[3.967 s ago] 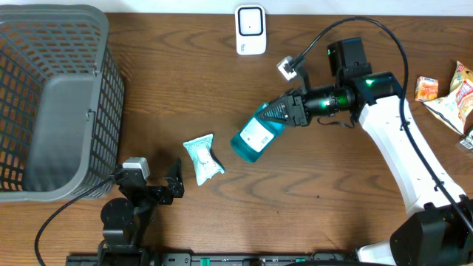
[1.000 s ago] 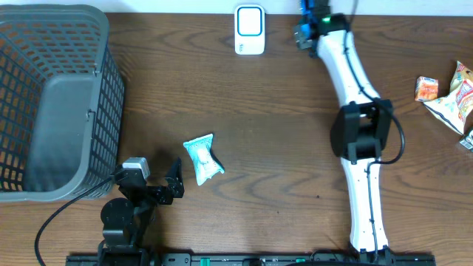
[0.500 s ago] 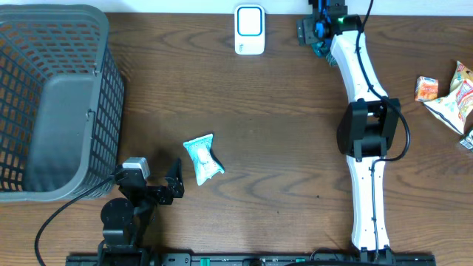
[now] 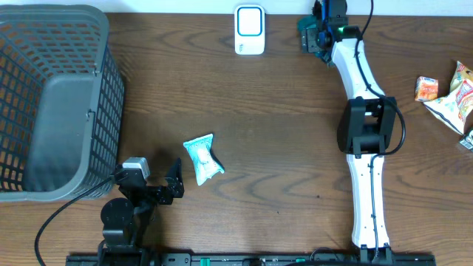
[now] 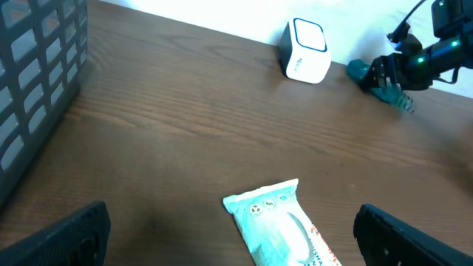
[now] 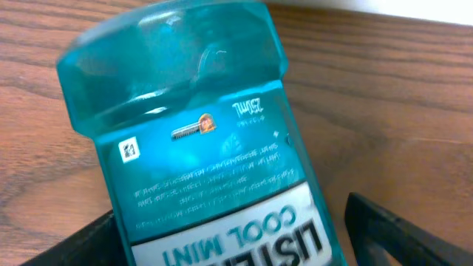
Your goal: Scan the item barcode
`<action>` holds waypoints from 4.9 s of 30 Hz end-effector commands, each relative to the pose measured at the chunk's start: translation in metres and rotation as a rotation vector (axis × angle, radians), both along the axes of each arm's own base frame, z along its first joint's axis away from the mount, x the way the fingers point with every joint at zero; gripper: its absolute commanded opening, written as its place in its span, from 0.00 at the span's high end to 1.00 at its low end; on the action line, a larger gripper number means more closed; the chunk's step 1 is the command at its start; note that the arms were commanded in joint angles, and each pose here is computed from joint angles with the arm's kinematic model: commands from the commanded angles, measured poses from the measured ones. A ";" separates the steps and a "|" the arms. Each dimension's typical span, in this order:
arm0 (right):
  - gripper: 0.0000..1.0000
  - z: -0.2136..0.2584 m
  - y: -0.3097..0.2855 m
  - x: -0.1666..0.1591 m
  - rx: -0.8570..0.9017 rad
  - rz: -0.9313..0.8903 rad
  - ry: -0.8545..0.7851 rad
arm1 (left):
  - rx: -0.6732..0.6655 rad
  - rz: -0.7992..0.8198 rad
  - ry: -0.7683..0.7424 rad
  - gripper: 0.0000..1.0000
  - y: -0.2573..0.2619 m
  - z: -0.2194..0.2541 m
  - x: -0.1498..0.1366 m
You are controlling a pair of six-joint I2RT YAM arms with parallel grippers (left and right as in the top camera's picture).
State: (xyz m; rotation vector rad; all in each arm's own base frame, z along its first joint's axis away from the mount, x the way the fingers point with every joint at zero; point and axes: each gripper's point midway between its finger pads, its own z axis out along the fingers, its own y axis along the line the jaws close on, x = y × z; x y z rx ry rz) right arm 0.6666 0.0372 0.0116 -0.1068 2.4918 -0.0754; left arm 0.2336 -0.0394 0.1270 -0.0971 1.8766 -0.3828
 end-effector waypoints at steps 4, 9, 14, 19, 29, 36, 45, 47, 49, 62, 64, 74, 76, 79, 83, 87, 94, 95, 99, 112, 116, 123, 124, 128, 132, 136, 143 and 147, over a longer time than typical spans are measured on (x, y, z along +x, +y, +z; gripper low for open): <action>0.23 -0.072 -0.015 -0.056 -0.034 -0.025 0.290 | 0.002 -0.009 0.032 0.02 -0.002 -0.012 -0.002; 0.27 -0.080 -0.018 -0.104 -0.052 -0.022 0.488 | 0.002 -0.009 0.032 0.02 -0.002 -0.012 -0.002; 0.20 -0.082 -0.020 -0.156 -0.052 -0.073 0.697 | 0.002 -0.009 0.032 0.02 -0.002 -0.012 -0.002; 0.01 -0.063 -0.015 -0.160 -0.036 -0.131 0.697 | 0.002 -0.009 0.032 0.02 -0.002 -0.012 -0.002; 0.01 0.031 -0.015 -0.055 0.064 -0.166 0.196 | 0.002 -0.009 0.032 0.02 -0.002 -0.012 -0.002; 0.01 -0.011 -0.014 -0.029 0.044 -0.072 0.140 | 0.002 -0.009 0.032 0.02 -0.002 -0.012 -0.002; 0.06 -0.053 0.004 -0.041 0.025 0.045 0.221 | 0.002 -0.009 0.032 0.02 -0.002 -0.012 -0.002; 0.27 -0.054 0.002 -0.043 0.022 0.040 0.230 | 0.002 -0.009 0.032 0.02 -0.002 -0.012 -0.002; 0.43 -0.054 0.000 -0.043 0.022 0.038 0.231 | 0.002 -0.009 0.032 0.02 -0.002 -0.012 -0.002; 0.57 -0.048 -0.003 -0.113 0.024 -0.009 0.510 | 0.002 -0.009 0.032 0.02 -0.002 -0.012 -0.002; 0.59 -0.042 -0.001 -0.141 0.047 -0.050 0.617 | 0.002 -0.009 0.031 0.02 -0.002 -0.012 -0.002; 0.01 -0.026 0.022 -0.196 0.119 -0.092 0.831 | 0.002 -0.009 0.032 0.02 -0.002 -0.012 -0.002; 0.01 -0.027 0.021 -0.198 0.112 -0.109 0.841 | 0.002 -0.009 0.032 0.02 -0.002 -0.012 -0.002; 0.01 -0.028 0.020 -0.200 0.088 -0.126 0.846 | 0.002 -0.009 0.032 0.02 -0.002 -0.012 -0.002; 0.01 -0.035 0.008 -0.202 0.005 -0.187 0.841 | 0.002 -0.009 0.032 0.02 -0.002 -0.012 -0.002; 0.04 -0.052 0.003 -0.207 -0.012 -0.195 0.862 | 0.002 -0.009 0.032 0.02 -0.002 -0.012 -0.002; 0.40 -0.084 -0.006 -0.219 -0.012 -0.205 0.897 | 0.002 -0.009 0.032 0.02 -0.002 -0.012 -0.002; 0.47 -0.084 -0.005 -0.217 -0.011 -0.204 0.891 | 0.002 -0.009 0.032 0.02 -0.002 -0.012 -0.002; 0.62 -0.083 -0.005 -0.213 -0.008 -0.196 0.876 | 0.002 -0.009 0.032 0.02 -0.002 -0.012 -0.002; 0.73 -0.029 0.012 -0.209 0.017 -0.099 0.872 | 0.002 -0.009 0.032 0.02 -0.002 -0.012 -0.002; 0.74 0.001 0.024 -0.203 0.030 -0.074 0.834 | 0.002 -0.009 0.032 0.02 -0.002 -0.012 -0.002; 0.75 0.046 0.067 -0.186 0.116 0.057 0.699 | 0.002 -0.009 0.032 0.02 -0.002 -0.012 -0.002; 0.75 0.055 0.074 -0.185 0.114 0.075 0.674 | 0.002 -0.009 0.032 0.02 -0.002 -0.012 -0.002; 0.76 0.076 0.095 -0.182 0.096 0.163 0.605 | 0.002 -0.009 0.032 0.02 -0.002 -0.012 -0.002; 0.76 0.084 0.106 -0.181 0.095 0.186 0.577 | 0.002 -0.009 0.032 0.02 -0.002 -0.012 -0.002; 0.77 0.088 0.115 -0.176 0.094 0.219 0.544 | 0.002 -0.009 0.032 0.02 -0.002 -0.012 -0.002; 0.76 0.145 0.162 -0.177 0.167 0.450 0.385 | 0.002 -0.009 0.032 0.02 -0.002 -0.012 -0.002; 0.76 0.152 0.178 -0.194 0.181 0.496 0.410 | 0.002 -0.009 0.032 0.02 -0.002 -0.012 -0.002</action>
